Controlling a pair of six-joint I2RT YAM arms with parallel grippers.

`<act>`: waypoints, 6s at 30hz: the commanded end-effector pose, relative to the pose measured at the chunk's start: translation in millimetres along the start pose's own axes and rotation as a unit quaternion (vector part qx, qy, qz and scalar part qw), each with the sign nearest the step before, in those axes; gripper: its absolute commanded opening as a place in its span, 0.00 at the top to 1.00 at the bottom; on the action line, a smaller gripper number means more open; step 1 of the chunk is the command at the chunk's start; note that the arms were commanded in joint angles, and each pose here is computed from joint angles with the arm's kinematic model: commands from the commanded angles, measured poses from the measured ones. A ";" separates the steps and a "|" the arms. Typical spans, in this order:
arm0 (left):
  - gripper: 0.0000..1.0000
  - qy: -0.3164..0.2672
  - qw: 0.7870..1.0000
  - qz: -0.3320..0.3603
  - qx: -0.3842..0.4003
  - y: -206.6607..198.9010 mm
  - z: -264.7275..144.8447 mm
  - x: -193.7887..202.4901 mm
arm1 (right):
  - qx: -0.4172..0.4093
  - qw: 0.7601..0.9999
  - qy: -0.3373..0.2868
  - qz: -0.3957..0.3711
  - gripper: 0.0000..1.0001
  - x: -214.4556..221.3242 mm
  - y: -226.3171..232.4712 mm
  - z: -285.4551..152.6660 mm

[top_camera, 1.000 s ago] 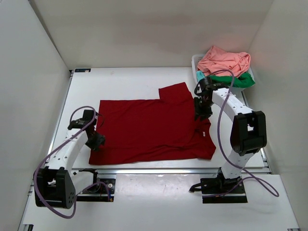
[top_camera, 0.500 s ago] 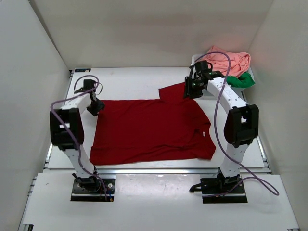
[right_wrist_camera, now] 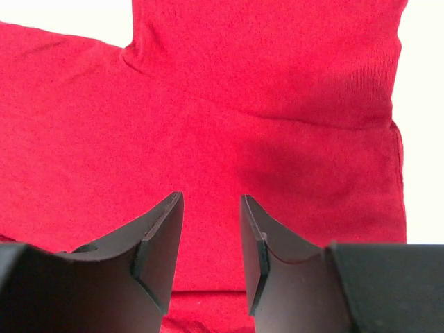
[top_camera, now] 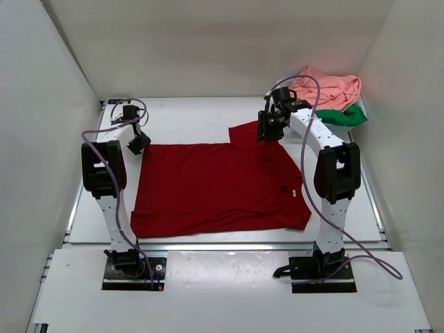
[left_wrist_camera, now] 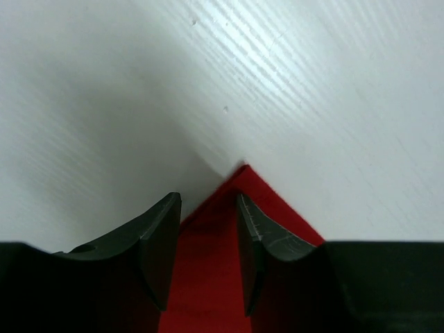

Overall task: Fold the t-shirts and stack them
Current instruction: Grap the side of the flattened tshirt furthest away from the robot with both arms, then fold the other side of the tshirt into a rectangle

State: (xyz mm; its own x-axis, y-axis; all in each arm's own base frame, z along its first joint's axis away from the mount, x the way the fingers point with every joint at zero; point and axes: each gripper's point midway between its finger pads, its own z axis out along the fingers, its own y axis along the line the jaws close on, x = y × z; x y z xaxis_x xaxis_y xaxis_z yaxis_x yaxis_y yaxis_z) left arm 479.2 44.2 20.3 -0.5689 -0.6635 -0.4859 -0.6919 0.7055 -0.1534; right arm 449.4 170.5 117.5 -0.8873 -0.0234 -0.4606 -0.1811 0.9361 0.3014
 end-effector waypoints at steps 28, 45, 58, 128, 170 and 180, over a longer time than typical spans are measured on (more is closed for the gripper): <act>0.78 0.007 0.999 0.039 0.000 -18.2 5.9 8.4 | -0.005 1.000 -0.018 -0.004 0.64 -21.3 -5.1 4.0; 1.00 -0.019 0.998 0.057 0.035 -28.7 -30.6 -29.3 | 0.099 0.991 -0.091 0.012 0.37 -85.8 -49.4 67.0; 1.00 -0.012 0.996 0.068 0.052 -37.3 -32.8 -24.4 | 0.172 0.979 -0.112 0.014 0.33 -92.8 -86.2 80.0; 1.00 0.015 0.994 0.044 0.100 -12.5 -87.9 -10.6 | 0.052 0.995 -0.085 0.018 1.00 -29.2 -48.6 -34.4; 1.00 0.044 0.996 0.072 0.024 115.1 -109.6 86.3 | 0.030 0.999 -0.010 0.027 1.00 196.7 -52.3 -52.5; 0.93 0.031 0.997 0.072 0.017 111.8 -113.6 73.3 | 0.032 0.999 -0.002 0.024 1.00 206.1 -57.2 -47.7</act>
State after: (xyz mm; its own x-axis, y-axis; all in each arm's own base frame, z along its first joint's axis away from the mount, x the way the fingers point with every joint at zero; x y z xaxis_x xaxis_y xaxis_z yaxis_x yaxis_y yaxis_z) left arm 309.4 34.0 56.2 -0.7109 -0.5696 -0.4125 -0.5678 0.8110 -0.1411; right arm 249.1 95.5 39.4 -0.9132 0.0286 -0.4066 -0.0905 0.9584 0.2708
